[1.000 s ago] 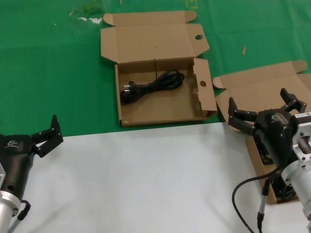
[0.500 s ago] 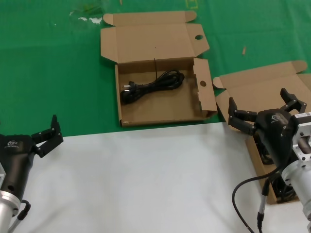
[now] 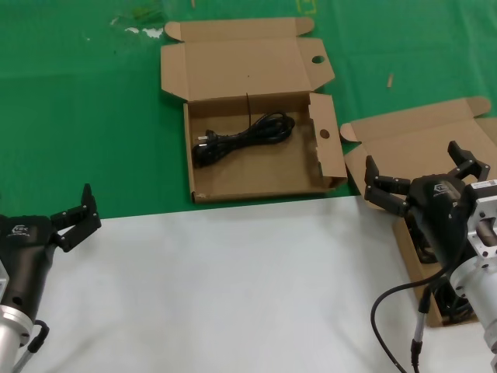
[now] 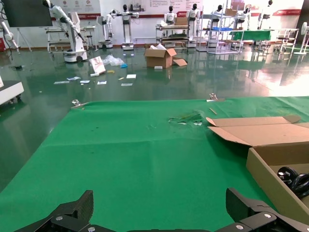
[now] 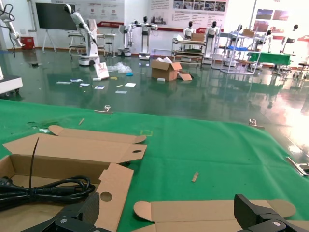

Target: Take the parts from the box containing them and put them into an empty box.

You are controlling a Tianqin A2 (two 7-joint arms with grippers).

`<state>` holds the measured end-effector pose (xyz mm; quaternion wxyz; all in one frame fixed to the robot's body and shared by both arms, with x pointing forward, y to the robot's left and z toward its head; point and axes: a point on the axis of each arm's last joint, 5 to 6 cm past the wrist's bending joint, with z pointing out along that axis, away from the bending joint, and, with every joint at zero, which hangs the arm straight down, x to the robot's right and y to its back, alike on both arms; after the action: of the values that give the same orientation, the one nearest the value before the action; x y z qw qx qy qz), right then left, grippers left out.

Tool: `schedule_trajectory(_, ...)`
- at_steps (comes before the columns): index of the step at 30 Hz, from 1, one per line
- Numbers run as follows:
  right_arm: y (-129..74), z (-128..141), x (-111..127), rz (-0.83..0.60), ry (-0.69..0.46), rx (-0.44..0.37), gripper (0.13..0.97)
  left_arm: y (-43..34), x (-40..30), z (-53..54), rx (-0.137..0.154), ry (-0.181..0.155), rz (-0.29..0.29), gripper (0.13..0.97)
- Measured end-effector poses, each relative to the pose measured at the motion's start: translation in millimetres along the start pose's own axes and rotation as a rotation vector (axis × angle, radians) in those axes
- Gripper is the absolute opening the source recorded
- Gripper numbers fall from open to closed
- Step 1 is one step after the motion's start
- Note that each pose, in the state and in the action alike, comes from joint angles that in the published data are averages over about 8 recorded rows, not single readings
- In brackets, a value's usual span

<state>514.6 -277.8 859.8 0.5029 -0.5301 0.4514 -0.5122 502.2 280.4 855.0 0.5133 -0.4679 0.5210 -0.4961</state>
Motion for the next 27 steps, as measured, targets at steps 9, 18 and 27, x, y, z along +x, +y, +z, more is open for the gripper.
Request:
schedule_trajectory(9, 0.0, 0.0, 0.0, 0.0, 0.0, 0.0, 0.966, 0.0, 0.0, 0.0, 0.0, 0.0, 0.0, 0.966)
schedule_trajectory(18, 0.0, 0.0, 0.0, 0.0, 0.0, 0.0, 0.966, 0.0, 0.0, 0.0, 0.0, 0.0, 0.0, 0.966)
schedule_trajectory(27, 0.0, 0.0, 0.0, 0.0, 0.0, 0.0, 0.966, 0.0, 0.0, 0.0, 0.0, 0.0, 0.0, 0.966)
